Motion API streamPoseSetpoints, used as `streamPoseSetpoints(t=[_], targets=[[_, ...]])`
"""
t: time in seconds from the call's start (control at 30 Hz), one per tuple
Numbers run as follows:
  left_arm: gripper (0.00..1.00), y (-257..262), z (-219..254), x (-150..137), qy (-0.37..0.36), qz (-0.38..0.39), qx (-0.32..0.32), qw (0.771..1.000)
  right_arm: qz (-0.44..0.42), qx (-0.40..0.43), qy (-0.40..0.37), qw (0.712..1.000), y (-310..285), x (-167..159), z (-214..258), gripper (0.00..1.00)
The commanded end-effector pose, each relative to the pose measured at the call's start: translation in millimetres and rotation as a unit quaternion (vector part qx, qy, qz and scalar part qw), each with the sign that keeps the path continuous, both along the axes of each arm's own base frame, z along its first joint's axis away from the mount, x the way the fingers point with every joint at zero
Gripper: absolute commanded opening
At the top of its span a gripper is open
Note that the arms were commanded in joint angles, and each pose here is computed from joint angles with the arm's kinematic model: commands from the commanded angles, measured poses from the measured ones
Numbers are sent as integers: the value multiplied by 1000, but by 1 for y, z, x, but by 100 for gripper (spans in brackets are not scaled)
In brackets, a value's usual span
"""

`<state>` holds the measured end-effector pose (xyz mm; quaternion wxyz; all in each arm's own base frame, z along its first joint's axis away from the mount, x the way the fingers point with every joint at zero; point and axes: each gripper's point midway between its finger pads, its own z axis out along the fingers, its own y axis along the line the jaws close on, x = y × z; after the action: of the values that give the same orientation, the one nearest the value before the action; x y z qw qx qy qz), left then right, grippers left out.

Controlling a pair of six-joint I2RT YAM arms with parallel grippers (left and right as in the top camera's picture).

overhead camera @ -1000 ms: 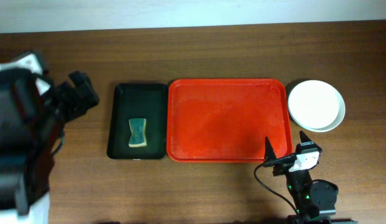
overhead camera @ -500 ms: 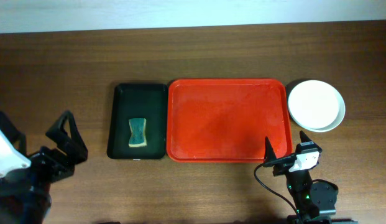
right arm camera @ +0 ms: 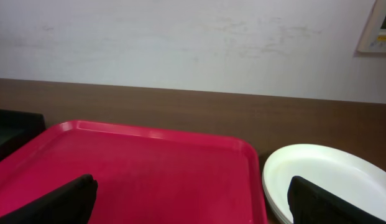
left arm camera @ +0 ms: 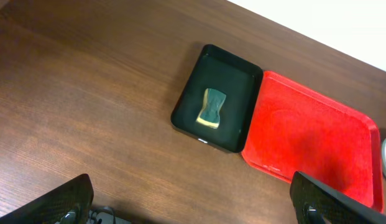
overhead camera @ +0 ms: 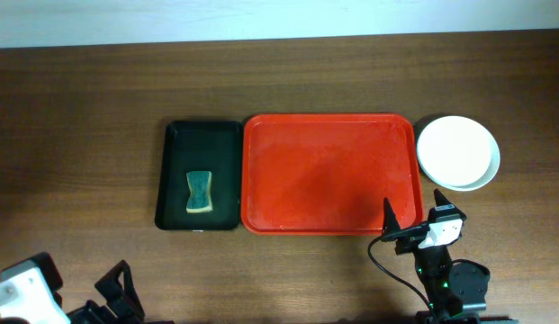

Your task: Clean dirty plates on tray and stack at the side

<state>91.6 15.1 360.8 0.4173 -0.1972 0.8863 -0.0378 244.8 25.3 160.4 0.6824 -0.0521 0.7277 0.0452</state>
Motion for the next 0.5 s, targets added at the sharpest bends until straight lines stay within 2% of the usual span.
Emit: streamPoseSetpoints(t=[0.0,0.2,0.47], targets=[[99,-2,-8,-8,-2,-17,4,1000,9,-3,1,1000,3,-1,-2,98],[99,-6,-34,-14,-2,-38,2,999,8,-3,1,1000,3,-1,-2,98],[99,-8,-53,27,-109,-37,-4,993,9,-3,1,1000,3,-1,-2,98]])
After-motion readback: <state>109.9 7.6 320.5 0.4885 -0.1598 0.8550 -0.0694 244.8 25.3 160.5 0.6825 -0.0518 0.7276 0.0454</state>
